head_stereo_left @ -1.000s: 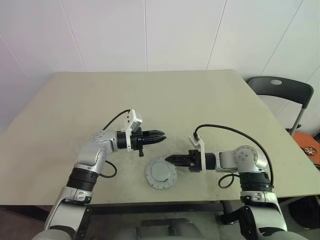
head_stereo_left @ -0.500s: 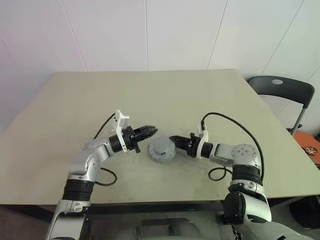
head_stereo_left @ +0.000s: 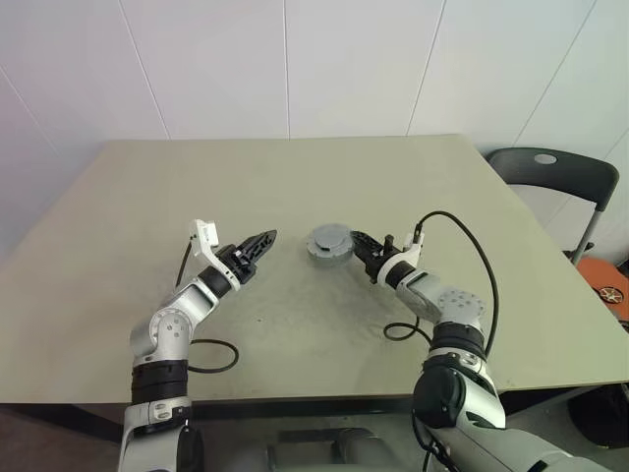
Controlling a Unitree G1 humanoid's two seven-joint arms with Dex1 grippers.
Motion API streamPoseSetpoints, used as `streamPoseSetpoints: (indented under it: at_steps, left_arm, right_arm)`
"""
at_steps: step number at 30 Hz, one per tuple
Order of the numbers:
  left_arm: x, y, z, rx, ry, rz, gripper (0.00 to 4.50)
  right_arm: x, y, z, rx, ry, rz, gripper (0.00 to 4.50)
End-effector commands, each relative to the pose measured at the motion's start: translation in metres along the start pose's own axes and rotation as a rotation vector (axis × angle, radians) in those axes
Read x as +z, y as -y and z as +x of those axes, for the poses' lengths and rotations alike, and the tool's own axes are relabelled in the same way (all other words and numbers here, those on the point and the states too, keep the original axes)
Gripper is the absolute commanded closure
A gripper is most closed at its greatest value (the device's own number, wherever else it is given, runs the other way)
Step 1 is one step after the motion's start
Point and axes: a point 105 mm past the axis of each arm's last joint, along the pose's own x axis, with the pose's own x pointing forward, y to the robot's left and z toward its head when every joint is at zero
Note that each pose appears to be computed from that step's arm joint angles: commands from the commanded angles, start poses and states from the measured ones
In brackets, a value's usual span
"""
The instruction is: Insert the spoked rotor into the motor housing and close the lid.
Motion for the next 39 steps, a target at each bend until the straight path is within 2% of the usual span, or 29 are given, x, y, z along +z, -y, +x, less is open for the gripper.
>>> streamPoseSetpoints:
  at_steps: [1, 3, 12, 16, 31, 34, 39]
  left_arm:
    - [0.004, 0.001, -0.002, 0.014, 0.044, -0.082, 0.69]
    - [0.003, 0.003, -0.001, 0.011, 0.058, -0.14, 0.02]
    - [-0.006, 0.045, 0.021, -0.168, 0.063, -0.322, 0.02]
    - [-0.01, 0.056, 0.027, -0.216, 0.046, -0.339, 0.02]
    - [-0.018, 0.058, 0.041, -0.231, 0.006, -0.344, 0.02]
    - [-0.018, 0.058, 0.042, -0.231, 0.006, -0.344, 0.02]
    - [-0.017, 0.058, 0.048, -0.236, 0.016, -0.343, 0.02]
  right_arm:
    - [0.018, -0.053, 0.005, 0.196, 0.078, -0.008, 3.2]
    - [0.017, -0.057, 0.005, 0.216, 0.084, -0.004, 3.2]
    - [0.005, -0.067, 0.003, 0.276, 0.082, -0.006, 3.2]
    - [0.0, -0.067, 0.003, 0.282, 0.065, -0.011, 3.2]
    - [-0.026, -0.083, -0.004, 0.383, -0.054, -0.02, 3.2]
    - [-0.028, -0.082, -0.003, 0.377, -0.06, -0.021, 3.2]
    - [-0.052, -0.065, 0.003, 0.28, -0.161, -0.101, 3.2]
